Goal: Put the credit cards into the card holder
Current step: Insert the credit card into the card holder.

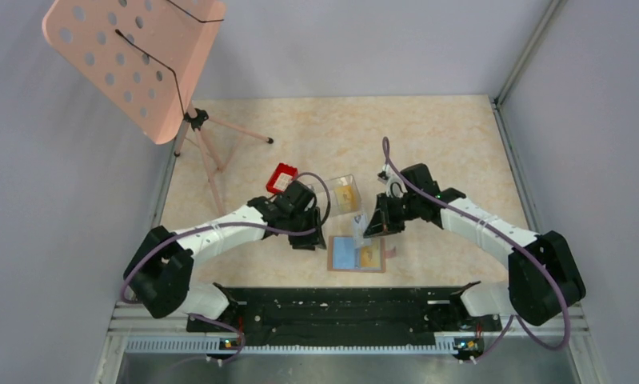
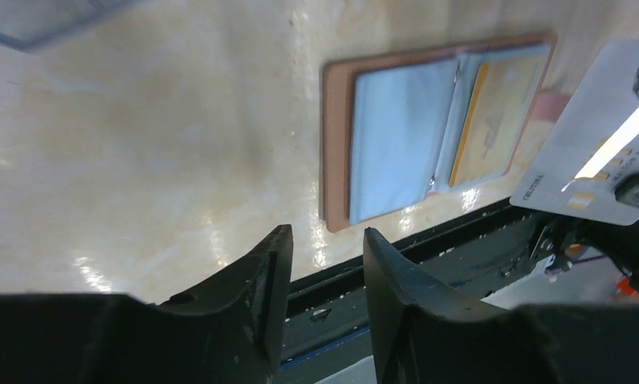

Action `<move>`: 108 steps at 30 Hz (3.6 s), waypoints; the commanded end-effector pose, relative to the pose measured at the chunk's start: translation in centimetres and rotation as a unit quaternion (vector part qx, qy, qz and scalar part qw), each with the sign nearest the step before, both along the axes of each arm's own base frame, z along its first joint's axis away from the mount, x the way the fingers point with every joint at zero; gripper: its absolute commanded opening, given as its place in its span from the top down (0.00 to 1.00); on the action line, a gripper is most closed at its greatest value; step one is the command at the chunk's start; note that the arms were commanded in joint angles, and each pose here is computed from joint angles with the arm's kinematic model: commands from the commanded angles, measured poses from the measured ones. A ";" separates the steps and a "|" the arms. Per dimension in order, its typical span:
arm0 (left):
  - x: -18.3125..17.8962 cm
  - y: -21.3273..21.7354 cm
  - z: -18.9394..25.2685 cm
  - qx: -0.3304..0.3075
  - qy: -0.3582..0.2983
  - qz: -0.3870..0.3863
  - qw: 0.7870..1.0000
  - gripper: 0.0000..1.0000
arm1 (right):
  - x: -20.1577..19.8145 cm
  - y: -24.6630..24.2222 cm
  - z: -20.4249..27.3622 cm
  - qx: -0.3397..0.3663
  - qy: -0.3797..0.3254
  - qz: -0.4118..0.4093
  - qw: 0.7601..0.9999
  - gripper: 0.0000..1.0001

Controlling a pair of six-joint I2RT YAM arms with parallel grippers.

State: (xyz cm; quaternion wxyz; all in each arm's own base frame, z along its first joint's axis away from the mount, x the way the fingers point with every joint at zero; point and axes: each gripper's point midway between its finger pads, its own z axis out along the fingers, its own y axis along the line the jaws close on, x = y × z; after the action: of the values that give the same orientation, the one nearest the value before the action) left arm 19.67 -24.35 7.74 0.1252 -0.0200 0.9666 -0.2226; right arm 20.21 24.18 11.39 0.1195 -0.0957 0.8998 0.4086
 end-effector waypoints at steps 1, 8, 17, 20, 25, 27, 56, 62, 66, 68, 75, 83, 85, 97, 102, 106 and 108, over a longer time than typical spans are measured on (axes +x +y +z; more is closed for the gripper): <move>-0.5 -3.6 -0.3 -0.085 -0.005 0.011 0.996 0.61 | -1.0 -0.4 -0.2 0.021 -0.007 -0.011 1.000 1.00; -1.0 -4.5 -3.1 -0.088 0.022 0.013 0.996 0.76 | -2.4 -1.5 -3.4 0.008 0.014 -0.028 0.999 1.00; -1.7 -4.8 -5.8 -0.065 0.057 0.014 0.996 0.98 | -2.8 -1.2 -5.8 0.017 0.042 -0.024 0.999 1.00; -2.1 -4.9 -6.4 -0.057 0.067 0.015 0.996 1.00 | -2.8 -0.9 -5.8 0.028 0.046 -0.018 0.998 1.00; -2.2 -4.9 -6.5 -0.050 0.070 0.016 0.996 1.00 | -2.9 -1.1 -6.7 0.016 0.056 -0.018 0.998 1.00; -2.2 -4.9 -6.4 -0.048 0.070 0.017 0.996 1.00 | -2.9 -1.1 -6.9 0.013 0.058 -0.017 0.998 1.00; -2.3 -4.7 -6.9 -0.031 0.081 0.014 0.996 1.00 | -3.0 -2.3 -7.5 -0.003 0.066 -0.049 0.997 1.00; -2.3 -4.8 -7.0 -0.031 0.083 0.016 0.996 1.00 | -3.2 -1.8 -7.1 0.017 0.075 -0.047 0.996 1.00; -2.3 -4.8 -7.0 -0.031 0.083 0.019 0.996 1.00 | -3.6 -1.7 -7.6 0.019 0.087 -0.042 0.995 1.00; -2.3 -4.7 -7.0 -0.030 0.084 0.020 0.996 1.00 | -3.7 -1.7 -7.7 0.019 0.090 -0.039 0.995 1.00; -2.2 -4.7 -7.1 -0.030 0.085 0.027 0.996 1.00 | -4.0 -2.0 -8.5 0.006 0.107 -0.045 0.993 1.00; -2.1 -4.7 -7.0 -0.031 0.085 0.035 0.995 1.00 | -4.4 -2.5 -10.2 -0.019 0.129 -0.053 0.990 1.00; -2.1 -4.8 -6.9 -0.032 0.084 0.035 0.995 1.00 | -4.3 -2.7 -10.2 -0.026 0.127 -0.057 0.990 1.00; -2.1 -5.0 -6.9 -0.035 0.086 0.033 0.995 1.00 | -2.9 -1.7 -10.3 0.001 0.105 -0.053 0.993 1.00; -2.2 -5.2 -6.8 -0.039 0.089 0.035 0.995 1.00 | -2.0 -1.2 -10.0 0.012 0.097 -0.060 0.993 1.00; -2.2 -5.3 -6.8 -0.040 0.091 0.040 0.994 1.00 | -1.6 -0.9 -9.9 0.015 0.094 -0.063 0.993 1.00; -2.3 -5.2 -7.0 -0.040 0.094 0.043 0.994 1.00 | -1.4 -1.1 -9.9 0.007 0.090 -0.066 0.994 1.00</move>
State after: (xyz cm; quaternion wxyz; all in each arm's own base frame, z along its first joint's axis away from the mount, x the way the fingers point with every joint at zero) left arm 17.58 -29.44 2.02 0.0422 -0.0802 0.9596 -0.2663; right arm 16.66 23.24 2.06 0.0220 -0.0001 0.8992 0.4370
